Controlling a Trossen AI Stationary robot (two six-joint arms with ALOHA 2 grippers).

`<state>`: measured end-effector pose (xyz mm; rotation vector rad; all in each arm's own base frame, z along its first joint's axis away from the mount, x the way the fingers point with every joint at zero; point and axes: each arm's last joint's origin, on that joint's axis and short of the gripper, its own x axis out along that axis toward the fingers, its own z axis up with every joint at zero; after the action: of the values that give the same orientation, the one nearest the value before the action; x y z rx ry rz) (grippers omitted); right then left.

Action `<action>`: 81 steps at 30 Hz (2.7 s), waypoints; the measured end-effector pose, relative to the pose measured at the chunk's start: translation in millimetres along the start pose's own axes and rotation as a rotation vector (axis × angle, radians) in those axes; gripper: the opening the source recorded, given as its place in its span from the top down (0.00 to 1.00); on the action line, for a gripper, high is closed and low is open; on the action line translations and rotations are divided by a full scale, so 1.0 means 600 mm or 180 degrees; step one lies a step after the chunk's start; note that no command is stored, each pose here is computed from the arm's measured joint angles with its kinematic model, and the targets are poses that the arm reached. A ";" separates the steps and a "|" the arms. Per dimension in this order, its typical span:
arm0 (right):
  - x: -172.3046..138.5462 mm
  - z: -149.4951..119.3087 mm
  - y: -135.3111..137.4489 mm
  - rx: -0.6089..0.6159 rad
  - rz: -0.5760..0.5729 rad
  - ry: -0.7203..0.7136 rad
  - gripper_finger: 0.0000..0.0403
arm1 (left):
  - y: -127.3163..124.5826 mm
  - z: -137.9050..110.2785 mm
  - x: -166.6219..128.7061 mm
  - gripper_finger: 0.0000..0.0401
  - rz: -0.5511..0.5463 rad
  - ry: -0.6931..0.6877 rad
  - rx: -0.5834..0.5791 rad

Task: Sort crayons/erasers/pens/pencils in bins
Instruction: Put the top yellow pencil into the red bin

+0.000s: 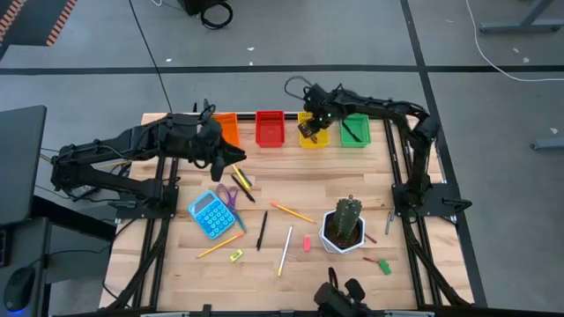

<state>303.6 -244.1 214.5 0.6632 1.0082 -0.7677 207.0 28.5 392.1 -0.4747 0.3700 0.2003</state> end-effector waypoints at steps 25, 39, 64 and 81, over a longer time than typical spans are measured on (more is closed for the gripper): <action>-0.288 -0.108 0.059 0.0047 0.0399 -0.0315 0.73 | 0.020 -0.129 0.264 0.73 -0.0778 0.1785 0.2124; -0.395 -0.189 0.055 -0.0153 0.0608 -0.0537 0.73 | 0.035 -0.214 0.361 0.73 -0.0628 0.2194 0.2554; -0.475 -0.262 0.006 0.0009 0.0435 -0.0912 0.73 | 0.050 -0.281 0.410 0.55 -0.0282 0.2552 0.2539; -0.479 -0.280 0.024 0.0111 0.0448 -0.0934 0.73 | 0.062 -0.302 0.427 0.69 -0.0130 0.2655 0.2491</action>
<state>140.7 -32.2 413.5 0.6236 0.6751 -0.7352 376.8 0.1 127.2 0.2416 1.1941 -0.2027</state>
